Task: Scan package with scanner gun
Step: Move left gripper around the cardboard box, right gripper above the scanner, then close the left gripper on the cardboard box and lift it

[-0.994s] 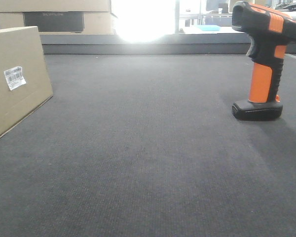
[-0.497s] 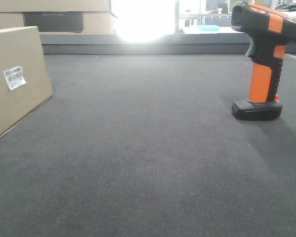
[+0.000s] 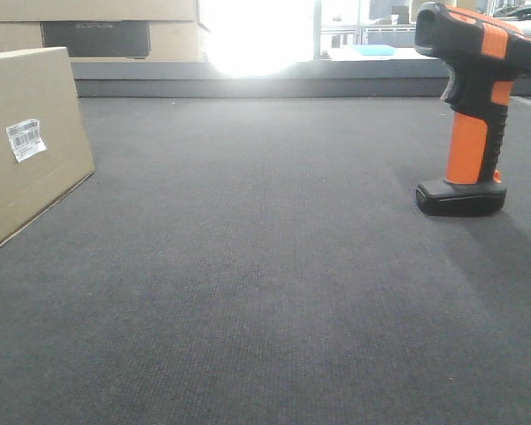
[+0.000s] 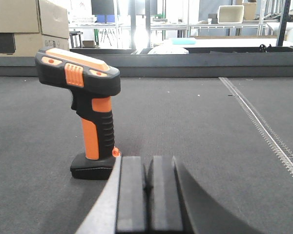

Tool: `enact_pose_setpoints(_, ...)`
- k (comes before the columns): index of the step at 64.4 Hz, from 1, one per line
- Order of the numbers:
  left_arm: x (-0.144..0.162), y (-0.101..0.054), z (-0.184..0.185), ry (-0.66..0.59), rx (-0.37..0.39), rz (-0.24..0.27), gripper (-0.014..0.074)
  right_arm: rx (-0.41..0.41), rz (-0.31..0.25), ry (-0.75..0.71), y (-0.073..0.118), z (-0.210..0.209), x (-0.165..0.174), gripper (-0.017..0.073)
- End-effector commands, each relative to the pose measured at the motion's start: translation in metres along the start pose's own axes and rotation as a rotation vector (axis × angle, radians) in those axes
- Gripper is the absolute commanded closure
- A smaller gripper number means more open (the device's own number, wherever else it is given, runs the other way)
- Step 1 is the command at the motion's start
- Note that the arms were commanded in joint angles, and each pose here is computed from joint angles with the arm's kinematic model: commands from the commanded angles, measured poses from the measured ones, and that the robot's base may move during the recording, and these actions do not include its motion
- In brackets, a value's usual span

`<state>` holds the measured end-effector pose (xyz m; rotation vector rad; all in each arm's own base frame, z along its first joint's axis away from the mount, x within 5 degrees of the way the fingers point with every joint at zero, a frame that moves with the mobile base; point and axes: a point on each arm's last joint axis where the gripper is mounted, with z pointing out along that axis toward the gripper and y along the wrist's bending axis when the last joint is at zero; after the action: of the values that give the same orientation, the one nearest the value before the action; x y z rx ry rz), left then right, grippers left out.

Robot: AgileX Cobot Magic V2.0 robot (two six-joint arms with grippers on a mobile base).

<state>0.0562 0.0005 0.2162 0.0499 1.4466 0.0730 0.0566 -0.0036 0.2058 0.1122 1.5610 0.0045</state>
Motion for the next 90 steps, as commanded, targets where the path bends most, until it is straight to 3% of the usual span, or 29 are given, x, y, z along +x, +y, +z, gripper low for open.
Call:
enact_pose_setpoints(1, -0.007, 0.0, -0.001, -0.076, 0.002, -0.01, 0.0704, 0.0, -0.006, -0.065, 0.0, 0.0, -0.006, 0.0711)
enact_pose_setpoints(11, -0.025, 0.001, -0.004, -0.275, -0.006, -0.021, 0.0704, 0.004, -0.006, -0.233, 0.0, -0.003, -0.021, 0.0711)
enact_pose_setpoints(17, -0.041, 0.003, -0.006, -0.313, -0.012, -0.057, 0.0704, -0.002, -0.006, -0.271, 0.001, -0.007, -0.041, 0.0711)
enact_pose_setpoints(24, -0.081, 0.006, -0.013, -0.298, -0.012, -0.05, 0.0704, -0.017, -0.007, -0.308, 0.006, -0.021, -0.084, 0.0711)
enact_pose_setpoints(29, -0.109, 0.009, -0.015, -0.235, -0.009, -0.05, 0.0681, -0.027, -0.009, -0.294, 0.009, -0.031, -0.109, 0.0711)
enact_pose_setpoints(37, -0.149, 0.012, -0.01, -0.126, -0.005, -0.05, 0.0501, -0.035, -0.012, -0.242, 0.012, -0.035, -0.142, 0.0645)
enact_pose_setpoints(43, -0.168, 0.013, -0.001, -0.052, -0.001, -0.051, 0.0312, -0.036, -0.013, -0.203, 0.014, -0.03, -0.159, 0.047)
enact_pose_setpoints(51, -0.18, 0.014, 0.025, 0.085, 0.013, -0.069, 0.0081, -0.035, -0.013, -0.173, 0.015, -0.019, -0.17, 0.0169)
enact_pose_setpoints(57, -0.183, 0.011, 0.046, 0.159, 0.048, -0.098, -0.002, -0.032, -0.012, -0.127, 0.015, -0.009, -0.168, -0.0006)
enact_pose_setpoints(70, -0.186, -0.005, 0.093, 0.355, 0.173, -0.103, -0.0006, -0.03, -0.01, -0.045, 0.015, 0.004, -0.163, -0.0002)
enact_pose_setpoints(90, -0.188, -0.017, 0.189, 0.829, 0.198, -0.067, -0.0006, -0.04, -0.001, -0.04, 0.015, 0.004, -0.162, -0.0002)
